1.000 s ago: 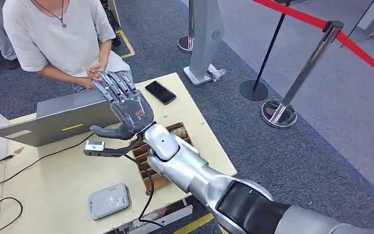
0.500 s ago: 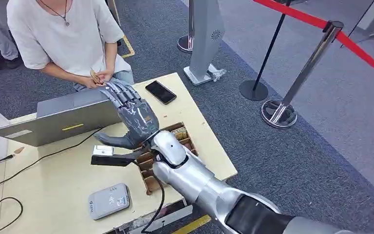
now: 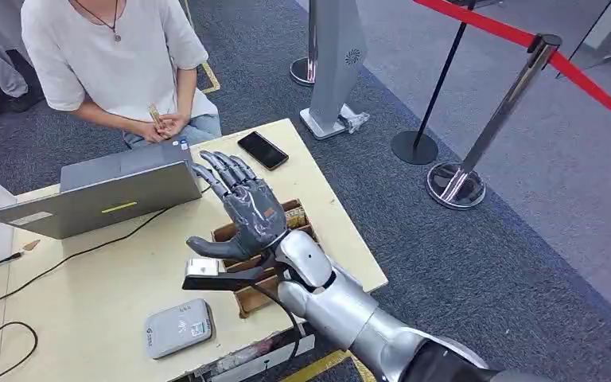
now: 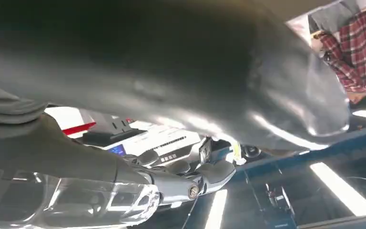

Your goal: Pass the card to the sensor for recognition and then transmit it.

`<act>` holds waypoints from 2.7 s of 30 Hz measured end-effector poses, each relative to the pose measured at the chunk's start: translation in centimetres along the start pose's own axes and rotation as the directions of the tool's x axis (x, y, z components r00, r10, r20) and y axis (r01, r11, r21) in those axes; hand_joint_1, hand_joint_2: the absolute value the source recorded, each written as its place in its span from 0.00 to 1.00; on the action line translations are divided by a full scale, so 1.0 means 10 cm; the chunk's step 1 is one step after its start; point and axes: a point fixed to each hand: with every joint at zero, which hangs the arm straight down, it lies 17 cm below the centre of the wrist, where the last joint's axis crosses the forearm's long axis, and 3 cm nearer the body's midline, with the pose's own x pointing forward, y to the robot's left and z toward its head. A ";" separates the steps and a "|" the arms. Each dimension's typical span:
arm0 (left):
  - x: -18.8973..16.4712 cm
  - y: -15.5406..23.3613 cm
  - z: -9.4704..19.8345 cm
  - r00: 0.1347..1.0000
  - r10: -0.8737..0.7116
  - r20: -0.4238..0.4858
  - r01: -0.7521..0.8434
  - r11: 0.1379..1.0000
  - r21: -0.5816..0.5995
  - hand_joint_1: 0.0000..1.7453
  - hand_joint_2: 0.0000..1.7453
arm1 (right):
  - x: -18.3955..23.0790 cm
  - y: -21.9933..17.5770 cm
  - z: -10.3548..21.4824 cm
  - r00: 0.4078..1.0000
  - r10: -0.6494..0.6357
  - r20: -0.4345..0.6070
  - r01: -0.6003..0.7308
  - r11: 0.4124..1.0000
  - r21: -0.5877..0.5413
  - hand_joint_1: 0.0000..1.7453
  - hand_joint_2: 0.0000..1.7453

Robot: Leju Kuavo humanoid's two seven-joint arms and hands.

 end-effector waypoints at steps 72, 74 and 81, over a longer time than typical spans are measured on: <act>0.00 -0.16 0.07 0.985 -0.172 0.019 0.173 0.984 -0.042 0.00 0.00 | -0.74 0.53 0.86 0.966 0.249 -0.076 -0.183 0.859 0.477 0.00 1.00; 0.00 -0.17 0.07 0.985 -0.174 0.020 0.174 0.984 -0.042 0.00 0.00 | -0.74 0.53 0.86 0.965 0.250 -0.077 -0.183 0.858 0.479 0.00 1.00; 0.00 -0.19 0.08 0.985 -0.172 0.020 0.172 0.984 -0.046 0.00 0.00 | -0.76 0.53 0.85 0.964 0.253 -0.078 -0.185 0.855 0.485 0.03 1.00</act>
